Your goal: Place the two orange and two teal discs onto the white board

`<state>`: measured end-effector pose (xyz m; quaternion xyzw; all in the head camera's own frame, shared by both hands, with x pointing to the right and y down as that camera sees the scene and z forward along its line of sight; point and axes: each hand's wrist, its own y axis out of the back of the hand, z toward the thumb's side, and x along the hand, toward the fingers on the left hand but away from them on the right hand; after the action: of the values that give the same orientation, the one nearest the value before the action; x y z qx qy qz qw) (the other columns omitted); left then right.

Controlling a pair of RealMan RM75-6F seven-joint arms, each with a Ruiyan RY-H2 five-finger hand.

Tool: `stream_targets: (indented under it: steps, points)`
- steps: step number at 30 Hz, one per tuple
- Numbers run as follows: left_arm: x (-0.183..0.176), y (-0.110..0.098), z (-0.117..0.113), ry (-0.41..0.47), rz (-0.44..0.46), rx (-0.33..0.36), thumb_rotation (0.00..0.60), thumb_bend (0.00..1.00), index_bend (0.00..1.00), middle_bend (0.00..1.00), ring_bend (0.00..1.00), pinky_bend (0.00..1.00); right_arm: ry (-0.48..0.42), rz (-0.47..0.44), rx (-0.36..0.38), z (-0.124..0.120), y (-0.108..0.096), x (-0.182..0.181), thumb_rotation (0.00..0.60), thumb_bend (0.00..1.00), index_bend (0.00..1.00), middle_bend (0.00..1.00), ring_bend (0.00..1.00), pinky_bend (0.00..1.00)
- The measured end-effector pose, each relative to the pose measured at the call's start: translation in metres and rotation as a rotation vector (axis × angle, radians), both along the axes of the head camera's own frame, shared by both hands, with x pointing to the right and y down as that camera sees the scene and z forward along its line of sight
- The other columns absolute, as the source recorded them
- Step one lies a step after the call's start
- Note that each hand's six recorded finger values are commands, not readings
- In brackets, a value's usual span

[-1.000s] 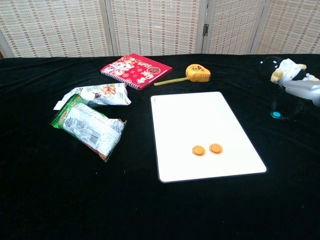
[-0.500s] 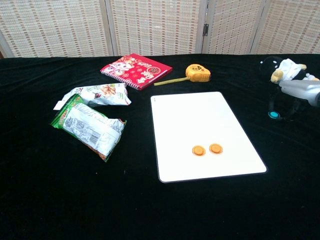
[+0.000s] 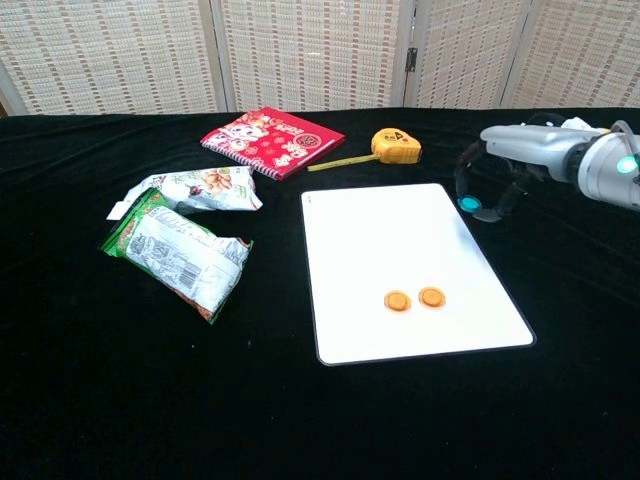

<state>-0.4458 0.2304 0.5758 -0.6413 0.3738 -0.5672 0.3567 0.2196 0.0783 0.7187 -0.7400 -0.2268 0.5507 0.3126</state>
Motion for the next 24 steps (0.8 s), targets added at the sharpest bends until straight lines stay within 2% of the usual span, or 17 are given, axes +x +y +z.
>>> stream_targets:
  steps: [7,13,18,21,23,24]
  points:
    - [-0.002,0.001,0.0,-0.002,-0.005,0.0,0.6,0.15,0.04,0.05,0.1,0.0,-0.031,-0.065,-0.021,0.007,0.004,-0.054,0.6,0.27,0.51,0.17,0.01,0.0]
    - [-0.006,0.004,0.001,-0.004,-0.017,-0.006,0.6,0.15,0.04,0.05,0.1,0.0,-0.014,-0.096,-0.024,0.013,0.005,-0.078,0.6,0.27,0.51,0.17,0.01,0.0]
    - [-0.008,0.006,0.004,-0.003,-0.02,-0.013,0.6,0.15,0.04,0.05,0.1,0.0,0.005,-0.115,-0.023,0.017,0.006,-0.088,0.6,0.27,0.47,0.15,0.02,0.0]
    - [-0.009,0.007,0.005,-0.003,-0.021,-0.016,0.6,0.15,0.04,0.05,0.1,0.0,0.019,-0.128,-0.027,0.02,0.009,-0.093,0.6,0.27,0.38,0.13,0.02,0.0]
    - [-0.009,0.007,0.005,-0.002,-0.022,-0.017,0.6,0.15,0.04,0.05,0.1,0.0,0.02,-0.134,-0.033,0.021,0.011,-0.095,0.6,0.27,0.22,0.12,0.02,0.0]
    - [-0.009,0.007,0.005,-0.002,-0.024,-0.016,0.6,0.15,0.04,0.05,0.1,0.0,0.017,-0.133,-0.037,0.021,0.012,-0.096,0.6,0.27,0.18,0.12,0.02,0.0]
